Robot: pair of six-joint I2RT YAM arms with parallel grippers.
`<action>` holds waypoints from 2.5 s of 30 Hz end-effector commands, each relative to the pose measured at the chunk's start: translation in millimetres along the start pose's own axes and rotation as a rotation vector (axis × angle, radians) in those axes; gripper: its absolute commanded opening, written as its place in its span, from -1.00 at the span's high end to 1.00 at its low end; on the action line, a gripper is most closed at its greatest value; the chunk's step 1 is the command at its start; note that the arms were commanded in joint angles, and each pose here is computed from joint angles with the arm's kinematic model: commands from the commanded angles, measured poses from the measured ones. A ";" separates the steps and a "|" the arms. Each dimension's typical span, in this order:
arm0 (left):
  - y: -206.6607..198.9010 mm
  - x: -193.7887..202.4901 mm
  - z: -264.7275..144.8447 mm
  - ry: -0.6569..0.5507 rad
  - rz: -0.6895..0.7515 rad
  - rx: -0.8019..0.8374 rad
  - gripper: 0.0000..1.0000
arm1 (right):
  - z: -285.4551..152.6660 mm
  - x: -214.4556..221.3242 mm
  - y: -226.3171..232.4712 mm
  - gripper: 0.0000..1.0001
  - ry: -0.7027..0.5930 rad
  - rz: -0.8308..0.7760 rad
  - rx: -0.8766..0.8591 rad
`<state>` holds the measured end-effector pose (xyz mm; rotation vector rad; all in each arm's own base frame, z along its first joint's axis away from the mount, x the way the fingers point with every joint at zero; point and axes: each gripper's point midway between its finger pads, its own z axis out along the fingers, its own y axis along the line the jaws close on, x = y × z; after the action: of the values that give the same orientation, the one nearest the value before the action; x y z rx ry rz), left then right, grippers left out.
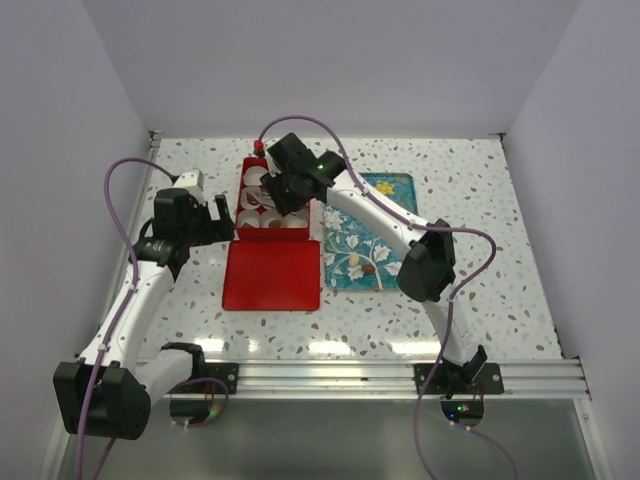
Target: Pack the chocolate
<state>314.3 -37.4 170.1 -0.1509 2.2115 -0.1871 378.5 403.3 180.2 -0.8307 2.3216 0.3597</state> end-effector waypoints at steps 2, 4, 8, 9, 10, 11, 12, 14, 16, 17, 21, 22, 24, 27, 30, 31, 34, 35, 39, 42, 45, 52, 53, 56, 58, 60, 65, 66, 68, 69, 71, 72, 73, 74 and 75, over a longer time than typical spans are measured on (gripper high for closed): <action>-1.8 -9.2 -1.1 -0.030 0.008 0.005 -1.00 | -65.2 -31.8 -12.0 0.14 -0.137 0.000 0.038; -2.2 -9.8 -1.0 -0.033 0.009 0.007 -1.00 | -75.7 -29.5 -19.2 0.14 -0.142 0.008 0.057; -1.7 -9.0 -0.2 -0.032 0.010 0.005 -1.00 | -109.9 -16.9 -37.4 0.15 -0.150 0.020 0.108; -1.2 -9.1 -0.1 -0.032 0.009 0.004 -1.00 | -123.5 -6.2 -44.9 0.15 -0.144 0.026 0.135; -1.3 -7.7 0.2 -0.029 0.010 0.005 -1.00 | -129.1 1.8 -48.6 0.15 -0.133 0.028 0.150; -1.4 -7.4 0.5 -0.029 0.007 0.005 -1.00 | -126.3 24.3 -54.2 0.15 -0.078 0.028 0.171; -1.6 -7.4 0.8 -0.030 0.008 0.007 -1.00 | -133.0 33.1 -60.6 0.15 -0.071 0.039 0.190; -2.0 -6.2 2.1 -0.029 0.004 0.010 -1.00 | -158.9 47.7 -69.2 0.15 -0.089 0.077 0.213; -2.7 -5.4 4.2 -0.030 0.003 0.014 -1.00 | -174.2 79.6 -85.6 0.15 -0.062 0.127 0.258; -3.2 -4.1 5.8 -0.026 0.003 0.018 -1.00 | -171.3 106.2 -92.9 0.15 -0.002 0.140 0.279; -7.8 -4.7 13.2 -0.017 0.006 0.043 -1.00 | -195.0 151.9 -126.1 0.15 0.046 0.228 0.369; -8.7 -6.2 16.9 -0.013 0.010 0.047 -1.00 | -199.5 158.4 -131.5 0.15 0.051 0.239 0.396; -11.2 -8.4 19.7 -0.010 0.014 0.059 -1.00 | -208.9 175.0 -136.1 0.15 0.070 0.260 0.418; -14.3 -13.1 25.8 -0.009 0.017 0.071 -1.00 | -215.9 194.0 -139.5 0.15 0.096 0.289 0.451; -18.9 -18.2 29.1 -0.017 0.013 0.092 -1.00 | -218.6 212.2 -142.4 0.15 0.118 0.323 0.478; -21.1 -20.3 30.0 -0.023 0.013 0.100 -1.00 | -219.1 215.7 -142.9 0.15 0.120 0.330 0.482; -24.2 -21.9 32.4 -0.021 0.012 0.116 -1.00 | -220.0 225.9 -145.3 0.15 0.129 0.351 0.499; -24.5 -22.2 33.0 -0.020 0.012 0.117 -1.00 | -219.5 229.7 -146.0 0.15 0.138 0.353 0.504; -24.9 -25.3 33.5 -0.027 0.016 0.117 -1.00 | -217.8 239.8 -147.8 0.15 0.161 0.365 0.513; -25.1 -26.1 33.6 -0.030 0.014 0.118 -1.00 | -215.5 245.0 -152.1 0.15 0.168 0.374 0.521; -25.0 -25.4 33.9 -0.027 0.013 0.117 -1.00 | -211.5 247.9 -155.5 0.15 0.173 0.381 0.519; -23.7 -25.2 34.0 -0.024 0.015 0.110 -1.00 | -201.0 254.5 -158.8 0.16 0.193 0.398 0.501; -23.8 -26.6 33.7 -0.027 0.014 0.109 -1.00 | -199.1 253.1 -160.0 0.16 0.188 0.406 0.497; -23.3 -28.8 33.2 -0.030 0.014 0.104 -1.00 | -195.3 251.0 -162.9 0.16 0.188 0.402 0.497; -22.8 -29.8 33.3 -0.029 0.017 0.100 -1.00 | -190.9 250.9 -164.0 0.15 0.200 0.398 0.491; -22.1 -31.0 33.2 -0.030 0.019 0.096 -1.00 | -185.4 248.8 -165.1 0.16 0.202 0.394 0.479; -21.2 -32.2 35.2 -0.029 0.021 0.089 -1.00 | -175.5 242.3 -172.6 0.16 0.210 0.396 0.472; -21.7 -33.8 35.1 -0.032 0.019 0.090 -1.00 | -174.4 241.4 -173.5 0.16 0.212 0.396 0.472; -21.1 -34.3 35.6 -0.031 0.022 0.086 -1.00 | -172.6 240.1 -177.7 0.16 0.219 0.403 0.476; -20.9 -34.6 35.4 -0.031 0.022 0.085 -1.00 | -171.9 240.1 -178.6 0.17 0.222 0.398 0.476; -20.3 -34.4 36.5 -0.029 0.022 0.081 -1.00 | -168.9 239.7 -181.5 0.17 0.226 0.404 0.473; -19.9 -34.1 36.9 -0.028 0.022 0.079 -1.00 | -168.0 239.4 -182.5 0.16 0.227 0.401 0.471; -19.9 -34.1 36.9 -0.028 0.022 0.079 -1.00 | -166.2 239.2 -183.6 0.17 0.228 0.402 0.469; -19.7 -34.2 37.4 -0.028 0.020 0.078 -1.00 | -163.9 240.1 -185.2 0.17 0.236 0.407 0.464; -19.6 -34.9 37.3 -0.030 0.022 0.077 -1.00 | -162.5 239.7 -186.2 0.17 0.238 0.405 0.462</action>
<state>350.5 -54.2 156.5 -0.1098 2.2466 -0.2718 258.3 69.4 128.0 -0.1762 2.6990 -0.1717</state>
